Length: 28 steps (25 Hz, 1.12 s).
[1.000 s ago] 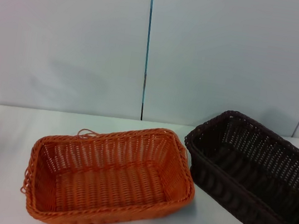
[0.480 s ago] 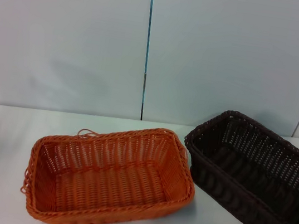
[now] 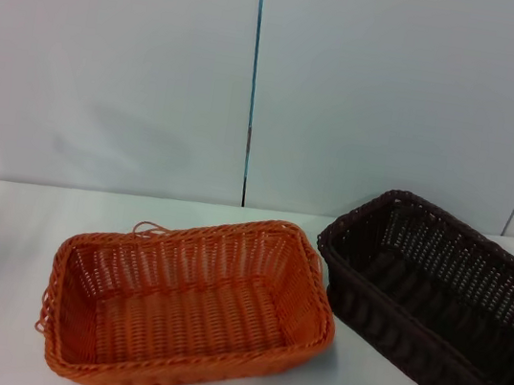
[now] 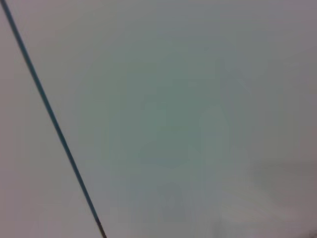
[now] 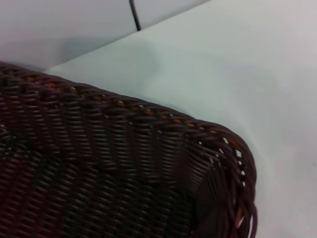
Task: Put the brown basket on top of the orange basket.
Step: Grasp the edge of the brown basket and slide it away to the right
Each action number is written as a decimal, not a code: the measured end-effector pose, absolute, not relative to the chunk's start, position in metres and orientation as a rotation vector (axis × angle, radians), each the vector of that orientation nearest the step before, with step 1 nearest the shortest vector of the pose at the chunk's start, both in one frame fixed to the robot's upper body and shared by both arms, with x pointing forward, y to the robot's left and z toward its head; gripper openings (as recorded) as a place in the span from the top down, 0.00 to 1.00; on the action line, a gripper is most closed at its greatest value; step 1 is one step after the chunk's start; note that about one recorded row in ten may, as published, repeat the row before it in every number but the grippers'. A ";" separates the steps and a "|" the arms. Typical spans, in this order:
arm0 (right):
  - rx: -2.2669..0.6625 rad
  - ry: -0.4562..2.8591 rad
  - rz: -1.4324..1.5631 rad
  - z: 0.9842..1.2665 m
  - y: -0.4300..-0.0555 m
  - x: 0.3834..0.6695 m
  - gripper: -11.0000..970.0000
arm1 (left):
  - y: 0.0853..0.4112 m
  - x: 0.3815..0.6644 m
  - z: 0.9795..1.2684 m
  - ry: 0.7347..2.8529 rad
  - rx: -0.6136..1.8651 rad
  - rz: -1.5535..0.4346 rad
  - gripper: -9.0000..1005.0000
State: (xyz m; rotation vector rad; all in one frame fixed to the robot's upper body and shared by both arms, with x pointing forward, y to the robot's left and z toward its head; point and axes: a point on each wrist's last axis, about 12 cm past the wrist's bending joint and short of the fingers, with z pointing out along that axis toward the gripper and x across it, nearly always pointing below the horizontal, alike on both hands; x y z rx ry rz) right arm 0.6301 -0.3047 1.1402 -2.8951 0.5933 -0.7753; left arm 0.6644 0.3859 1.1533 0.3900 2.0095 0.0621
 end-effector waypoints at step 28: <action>-2.865 0.511 -0.809 1.119 -0.287 0.636 0.52 | 0.386 0.663 1.149 2.024 0.414 0.093 0.28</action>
